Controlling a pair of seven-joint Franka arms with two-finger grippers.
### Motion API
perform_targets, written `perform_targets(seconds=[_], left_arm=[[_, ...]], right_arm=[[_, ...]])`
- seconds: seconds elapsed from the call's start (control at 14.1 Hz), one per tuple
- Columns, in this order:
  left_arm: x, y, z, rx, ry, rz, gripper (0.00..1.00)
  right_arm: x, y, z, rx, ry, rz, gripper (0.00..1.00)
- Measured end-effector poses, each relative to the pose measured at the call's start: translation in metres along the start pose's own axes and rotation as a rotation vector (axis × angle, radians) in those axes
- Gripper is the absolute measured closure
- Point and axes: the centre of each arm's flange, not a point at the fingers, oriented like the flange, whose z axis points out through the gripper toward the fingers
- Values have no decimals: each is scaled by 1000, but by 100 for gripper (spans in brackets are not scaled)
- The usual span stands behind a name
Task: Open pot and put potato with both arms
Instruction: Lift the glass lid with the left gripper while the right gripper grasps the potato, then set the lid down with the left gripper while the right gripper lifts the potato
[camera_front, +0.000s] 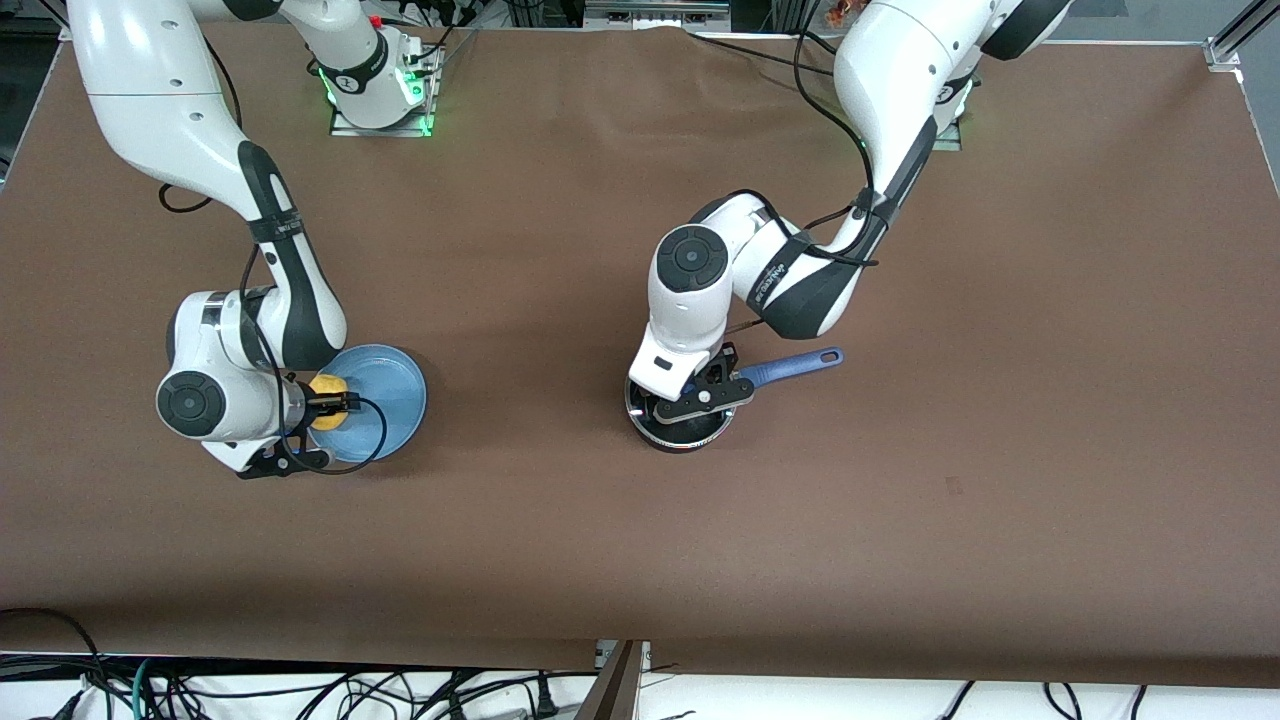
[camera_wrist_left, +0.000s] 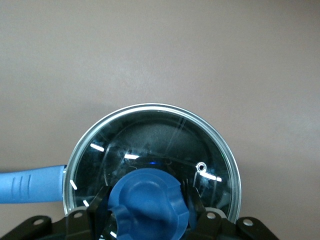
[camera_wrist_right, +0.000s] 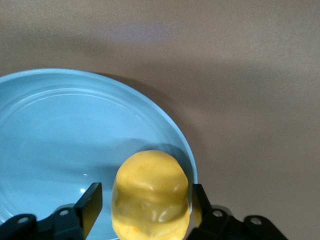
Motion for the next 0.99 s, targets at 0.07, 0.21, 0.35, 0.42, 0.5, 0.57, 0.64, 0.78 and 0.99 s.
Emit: perform_targets(seconds=[0.07,0.21,0.35,0.42,0.5,0.57,0.64,0.78,0.99], left_arm=[[7,-3,-7,-6,9,-9,34],[27,-16,-28,-17,29,-15,34],[56,-42,-50,-16,36,17,34],[74,-61,-61,-21,32,49,34],[93,-86,-72,-31,21,88,34],[113,-115,-80,-39,8,133,34],[133,-150,-86,-41,-3,186,34],[168,-231,-86,-30,-29,295,34],[210,-374,-72,-30,-76,435,34]], right_arm=[[0,1,2,3,-2,3,24],[0,2,1,6,0,7,33],[3,1,-4,8,10,6,38],[4,-1,-10,12,13,5,39],[6,-5,-20,26,6,8,39],[6,-10,-33,47,-7,16,39],[7,-18,-50,71,-23,33,39],[7,-43,-81,97,-45,77,39],[7,-113,-103,121,-47,178,39]])
